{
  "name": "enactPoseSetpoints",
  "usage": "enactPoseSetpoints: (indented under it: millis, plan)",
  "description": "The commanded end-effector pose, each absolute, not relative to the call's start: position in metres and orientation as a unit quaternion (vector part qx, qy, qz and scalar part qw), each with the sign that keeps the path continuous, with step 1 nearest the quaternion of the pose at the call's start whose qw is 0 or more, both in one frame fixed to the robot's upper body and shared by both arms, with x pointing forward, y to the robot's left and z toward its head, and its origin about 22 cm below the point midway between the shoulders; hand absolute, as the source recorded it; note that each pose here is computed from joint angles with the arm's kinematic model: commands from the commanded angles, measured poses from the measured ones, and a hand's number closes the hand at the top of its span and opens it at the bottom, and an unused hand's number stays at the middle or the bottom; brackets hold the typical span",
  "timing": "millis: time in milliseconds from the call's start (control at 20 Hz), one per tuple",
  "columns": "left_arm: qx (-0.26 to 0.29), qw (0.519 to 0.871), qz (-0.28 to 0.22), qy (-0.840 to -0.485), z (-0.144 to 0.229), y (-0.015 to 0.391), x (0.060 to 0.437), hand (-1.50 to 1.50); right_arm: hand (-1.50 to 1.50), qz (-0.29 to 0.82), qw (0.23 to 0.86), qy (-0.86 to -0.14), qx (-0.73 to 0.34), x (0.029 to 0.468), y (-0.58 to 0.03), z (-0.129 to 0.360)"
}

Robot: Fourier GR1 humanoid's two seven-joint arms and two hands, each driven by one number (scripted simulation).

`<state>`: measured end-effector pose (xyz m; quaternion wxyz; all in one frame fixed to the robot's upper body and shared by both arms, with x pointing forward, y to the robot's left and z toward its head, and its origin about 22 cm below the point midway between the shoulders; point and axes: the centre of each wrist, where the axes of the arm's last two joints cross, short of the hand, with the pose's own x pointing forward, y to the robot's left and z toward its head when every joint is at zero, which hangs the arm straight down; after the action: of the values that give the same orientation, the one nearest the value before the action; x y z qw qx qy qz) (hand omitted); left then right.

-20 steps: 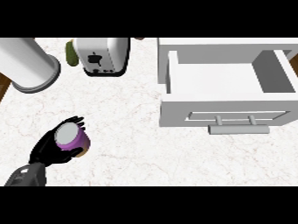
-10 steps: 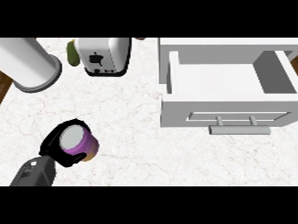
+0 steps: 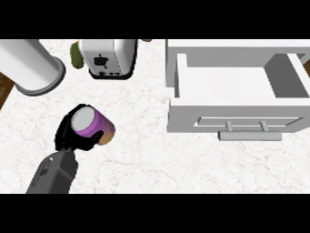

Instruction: Pick up the can, place it into the drawer and close the drawer

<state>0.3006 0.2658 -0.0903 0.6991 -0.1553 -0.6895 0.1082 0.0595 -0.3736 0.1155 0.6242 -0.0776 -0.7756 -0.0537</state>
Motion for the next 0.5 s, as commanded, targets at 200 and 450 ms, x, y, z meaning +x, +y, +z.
enactPoseSetpoints:
  millis: [200,450]
  plan:
    - [-0.127,0.663,0.121,-0.727,-0.026,0.217,0.322,1.5,-1.5,-0.06,0.625,-0.775,-0.078,0.047,-0.365,0.125]
    - [-0.114,0.662,0.097,-0.735,0.013,0.194,0.323,1.5,-1.5,-0.054,0.625,-0.775,-0.082,0.048,-0.376,0.124]
